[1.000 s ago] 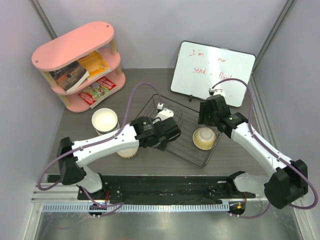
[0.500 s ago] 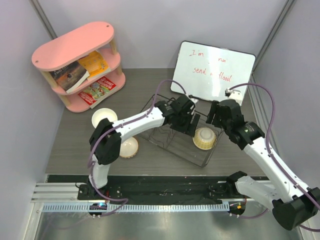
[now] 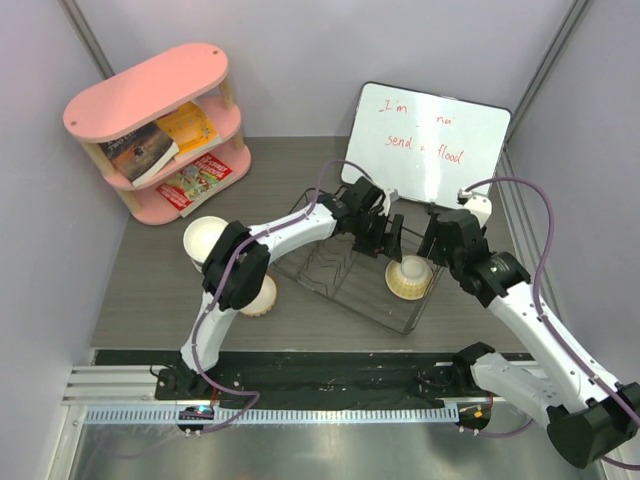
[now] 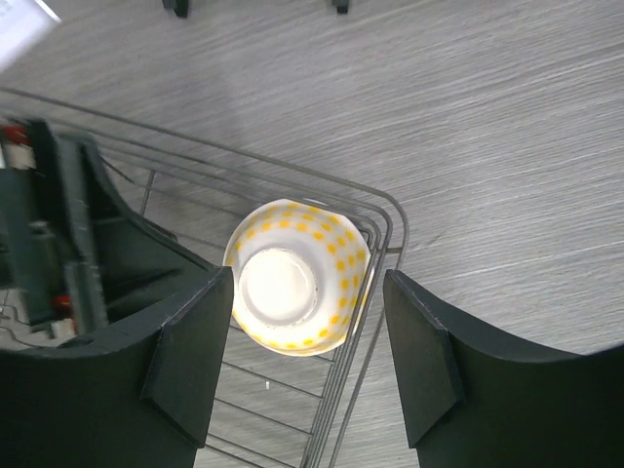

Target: Unload the bowls from the dish rack

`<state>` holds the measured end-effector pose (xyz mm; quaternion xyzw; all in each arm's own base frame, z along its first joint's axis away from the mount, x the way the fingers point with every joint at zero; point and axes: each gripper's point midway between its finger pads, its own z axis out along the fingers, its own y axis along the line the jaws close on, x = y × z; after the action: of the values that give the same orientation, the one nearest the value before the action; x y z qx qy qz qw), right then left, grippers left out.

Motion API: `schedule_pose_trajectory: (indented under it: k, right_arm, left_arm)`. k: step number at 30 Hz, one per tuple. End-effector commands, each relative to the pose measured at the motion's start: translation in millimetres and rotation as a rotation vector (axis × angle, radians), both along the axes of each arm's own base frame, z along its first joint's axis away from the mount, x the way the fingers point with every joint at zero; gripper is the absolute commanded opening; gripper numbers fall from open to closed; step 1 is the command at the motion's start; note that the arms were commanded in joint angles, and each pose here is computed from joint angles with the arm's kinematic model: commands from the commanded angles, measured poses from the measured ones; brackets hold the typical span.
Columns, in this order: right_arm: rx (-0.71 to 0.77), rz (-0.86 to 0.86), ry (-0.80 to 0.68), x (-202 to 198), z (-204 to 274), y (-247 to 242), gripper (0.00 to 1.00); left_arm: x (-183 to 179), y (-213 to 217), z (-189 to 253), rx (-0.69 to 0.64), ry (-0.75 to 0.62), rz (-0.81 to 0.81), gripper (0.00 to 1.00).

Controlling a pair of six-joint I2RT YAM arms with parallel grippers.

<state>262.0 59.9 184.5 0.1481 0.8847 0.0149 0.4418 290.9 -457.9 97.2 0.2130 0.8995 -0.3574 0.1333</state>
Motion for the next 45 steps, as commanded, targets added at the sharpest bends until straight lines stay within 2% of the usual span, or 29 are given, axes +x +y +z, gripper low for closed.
schedule_pose_trajectory:
  k: [1,19,21,30,36,37,40,41,45]
  right_arm:
    - [0.013,-0.076,-0.070,-2.0,13.4,-12.6,0.68]
    - [-0.006,-0.012,0.041,-4.7,-21.9,-2.2,0.67]
    - [-0.011,-0.010,0.052,-5.4,-26.2,-2.3,0.67]
    - [-0.005,0.001,0.065,-5.3,-34.9,0.8,0.67]
    - [-0.009,0.001,0.079,-5.3,-42.3,0.9,0.67]
    - [-0.010,0.001,0.080,-5.5,-42.9,0.8,0.66]
    - [-0.009,0.000,0.071,-4.5,-40.0,0.7,0.67]
    - [-0.011,-0.001,0.068,-4.5,-38.8,0.1,0.67]
    - [-0.006,-0.001,0.042,-2.0,-29.4,0.1,0.66]
  left_arm:
    - [-7.3,-12.1,4.2,-0.053,0.016,-0.037,0.75]
    - [-20.1,-24.9,-17.4,-0.157,0.156,-0.041,0.81]
    - [-22.3,-26.9,-19.3,-0.174,0.167,-0.043,0.84]
    - [-25.2,-25.6,-42.4,-0.148,0.231,-0.037,0.84]
    - [-34.6,-35.3,-45.9,-0.207,0.313,-0.072,0.83]
    - [-36.4,-35.8,-46.9,-0.216,0.326,-0.074,0.81]
    - [-35.4,-38.2,-43.8,-0.232,0.326,-0.072,0.67]
    - [-34.3,-37.9,-43.5,-0.231,0.319,-0.066,0.58]
    - [-32.8,-37.9,-31.0,-0.249,0.297,-0.070,0.41]
